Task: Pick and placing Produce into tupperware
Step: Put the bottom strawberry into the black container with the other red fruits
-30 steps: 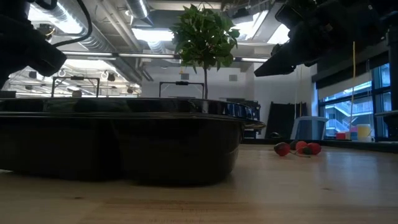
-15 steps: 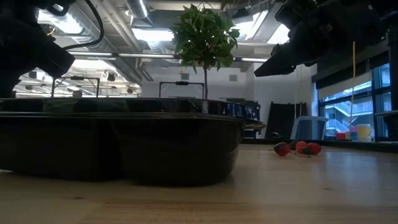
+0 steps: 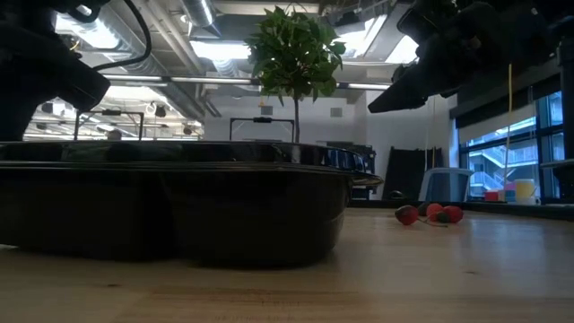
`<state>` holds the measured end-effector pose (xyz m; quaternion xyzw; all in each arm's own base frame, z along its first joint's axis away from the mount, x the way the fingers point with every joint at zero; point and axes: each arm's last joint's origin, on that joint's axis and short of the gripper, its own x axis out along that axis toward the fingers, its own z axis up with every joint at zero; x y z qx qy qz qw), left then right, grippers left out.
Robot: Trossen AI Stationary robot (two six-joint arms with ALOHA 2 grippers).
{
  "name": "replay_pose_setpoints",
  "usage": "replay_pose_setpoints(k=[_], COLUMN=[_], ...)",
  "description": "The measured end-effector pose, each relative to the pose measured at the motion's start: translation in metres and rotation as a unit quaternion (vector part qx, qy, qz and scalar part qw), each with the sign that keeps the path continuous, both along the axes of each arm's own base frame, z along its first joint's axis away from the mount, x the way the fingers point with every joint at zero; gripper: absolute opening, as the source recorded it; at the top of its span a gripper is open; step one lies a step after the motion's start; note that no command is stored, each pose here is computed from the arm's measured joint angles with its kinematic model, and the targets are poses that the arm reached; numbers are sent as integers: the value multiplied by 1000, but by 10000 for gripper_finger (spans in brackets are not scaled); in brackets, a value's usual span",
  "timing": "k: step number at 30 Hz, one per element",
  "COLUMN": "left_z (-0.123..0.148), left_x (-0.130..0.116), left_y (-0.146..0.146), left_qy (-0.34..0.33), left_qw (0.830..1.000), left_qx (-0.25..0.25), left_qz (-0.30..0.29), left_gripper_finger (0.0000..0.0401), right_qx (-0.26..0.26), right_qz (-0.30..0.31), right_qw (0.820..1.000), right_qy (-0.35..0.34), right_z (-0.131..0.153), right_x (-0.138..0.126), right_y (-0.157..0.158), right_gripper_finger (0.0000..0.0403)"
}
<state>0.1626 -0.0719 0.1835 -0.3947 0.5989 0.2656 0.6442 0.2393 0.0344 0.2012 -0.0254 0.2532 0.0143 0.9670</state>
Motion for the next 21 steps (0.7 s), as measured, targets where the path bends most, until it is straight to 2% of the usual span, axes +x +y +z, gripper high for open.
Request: replay_pose_setpoints(k=[9,17,21], left_z=[0,0,-7], left_x=[0,-2,-1], left_y=[2,-3,-8], left_qy=[-8,2,16], left_qw=[999,997,997], left_qx=[28,14,29], left_qz=[44,73,77], left_gripper_finger=[329,329,329], right_qx=[0,0,0], right_qz=[0,0,0], right_qw=[1000,1000,1000], right_qy=[0,0,0], right_z=[0,0,0], right_x=[0,0,0], right_y=[0,0,0], right_gripper_finger=[223,223,223])
